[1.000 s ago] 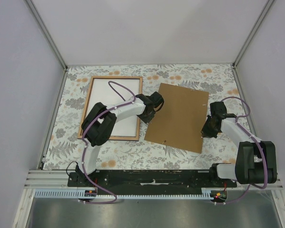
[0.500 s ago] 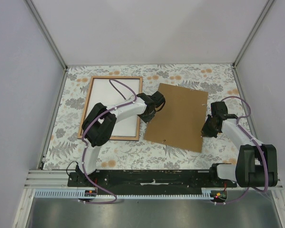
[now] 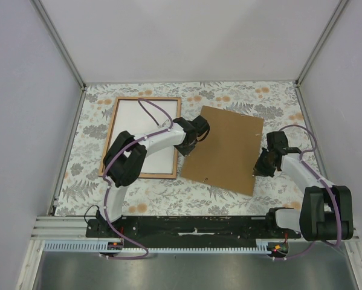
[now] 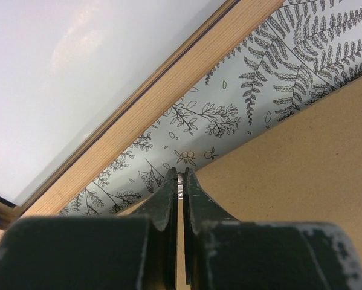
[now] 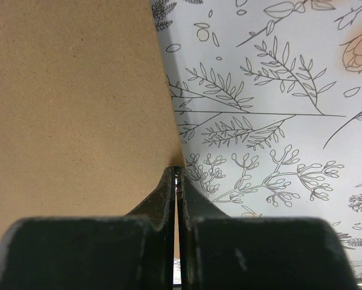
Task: Put the photo into the frame
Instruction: Move the backboard to the center of the board.
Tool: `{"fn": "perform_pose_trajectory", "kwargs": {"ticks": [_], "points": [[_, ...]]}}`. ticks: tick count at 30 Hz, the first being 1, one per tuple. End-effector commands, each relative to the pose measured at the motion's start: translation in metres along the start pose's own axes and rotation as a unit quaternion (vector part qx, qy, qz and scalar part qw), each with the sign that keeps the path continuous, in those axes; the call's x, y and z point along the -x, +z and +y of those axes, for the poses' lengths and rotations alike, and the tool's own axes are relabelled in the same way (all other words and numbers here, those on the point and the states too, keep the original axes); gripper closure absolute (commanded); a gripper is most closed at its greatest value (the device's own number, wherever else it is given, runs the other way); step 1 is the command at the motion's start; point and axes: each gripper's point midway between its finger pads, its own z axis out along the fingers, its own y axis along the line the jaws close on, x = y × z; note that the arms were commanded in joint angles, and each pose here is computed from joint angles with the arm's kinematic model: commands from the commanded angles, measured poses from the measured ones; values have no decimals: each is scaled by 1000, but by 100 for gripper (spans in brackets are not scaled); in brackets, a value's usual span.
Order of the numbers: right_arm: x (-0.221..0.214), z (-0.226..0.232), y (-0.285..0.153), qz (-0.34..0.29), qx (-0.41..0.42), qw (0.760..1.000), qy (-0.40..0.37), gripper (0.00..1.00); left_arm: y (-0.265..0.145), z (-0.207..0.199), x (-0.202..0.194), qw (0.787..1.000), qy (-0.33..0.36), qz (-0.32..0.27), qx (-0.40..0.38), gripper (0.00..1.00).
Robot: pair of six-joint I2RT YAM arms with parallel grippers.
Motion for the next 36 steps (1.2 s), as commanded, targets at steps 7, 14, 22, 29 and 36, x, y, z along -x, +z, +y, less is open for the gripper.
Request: {"fn": "perform_pose_trajectory", "kwargs": {"ticks": [7,14,22,29,36], "points": [[-6,25,-2,0,51,999,9,100,-40,-22,25,998,-3,-24,-53,98],[-15,38,-3,7,69,998,8,100,-38,-10,35,999,-2,-29,-43,98],[-30,56,0,21,80,997,3,100,-31,3,47,999,18,-33,-30,98],[-40,71,7,33,90,995,-6,100,-21,18,57,998,38,-37,-22,98],[-45,81,10,40,87,995,-17,100,-18,23,68,996,73,-41,-30,98]]}}
